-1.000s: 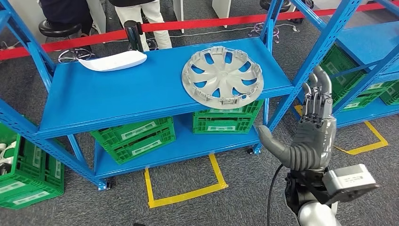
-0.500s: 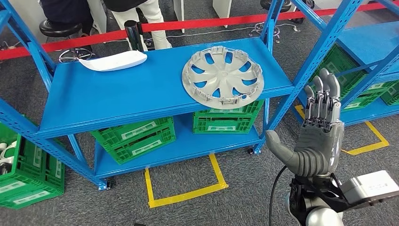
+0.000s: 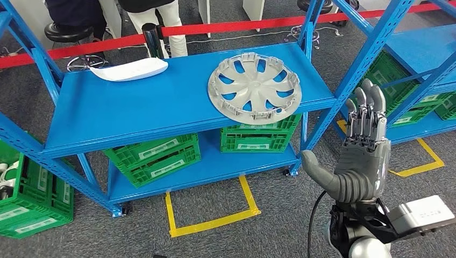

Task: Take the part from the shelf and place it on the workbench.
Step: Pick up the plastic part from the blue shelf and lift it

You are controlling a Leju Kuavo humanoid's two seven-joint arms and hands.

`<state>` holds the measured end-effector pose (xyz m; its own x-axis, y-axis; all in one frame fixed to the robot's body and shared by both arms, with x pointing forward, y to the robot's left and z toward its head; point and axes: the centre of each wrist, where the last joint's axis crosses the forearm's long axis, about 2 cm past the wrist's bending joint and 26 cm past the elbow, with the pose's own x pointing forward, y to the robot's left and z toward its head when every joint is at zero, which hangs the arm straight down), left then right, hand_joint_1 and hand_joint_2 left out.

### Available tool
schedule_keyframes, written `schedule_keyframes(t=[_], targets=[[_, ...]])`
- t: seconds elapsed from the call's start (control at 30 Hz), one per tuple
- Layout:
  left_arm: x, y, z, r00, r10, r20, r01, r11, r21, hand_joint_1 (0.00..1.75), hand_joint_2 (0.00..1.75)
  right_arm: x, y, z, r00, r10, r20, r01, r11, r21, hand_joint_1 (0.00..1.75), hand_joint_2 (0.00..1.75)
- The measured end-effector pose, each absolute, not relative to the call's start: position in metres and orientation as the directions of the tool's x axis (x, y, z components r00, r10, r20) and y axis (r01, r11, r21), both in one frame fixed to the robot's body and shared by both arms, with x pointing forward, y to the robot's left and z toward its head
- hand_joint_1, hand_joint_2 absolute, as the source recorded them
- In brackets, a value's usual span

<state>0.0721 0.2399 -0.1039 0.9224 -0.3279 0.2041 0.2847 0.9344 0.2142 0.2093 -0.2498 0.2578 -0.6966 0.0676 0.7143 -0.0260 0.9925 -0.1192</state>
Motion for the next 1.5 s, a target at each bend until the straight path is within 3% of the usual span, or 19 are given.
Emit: schedule_keyframes(t=[1.5], targets=[[0.0729,0.2413,-0.1039,0.92,-0.334,0.204,0.29,0.932,0.217,0.0,0.0,0.2071,-0.2486,0.257,-0.696,0.061,0.715,-0.036,0.992,-0.12,0.0,1.75]])
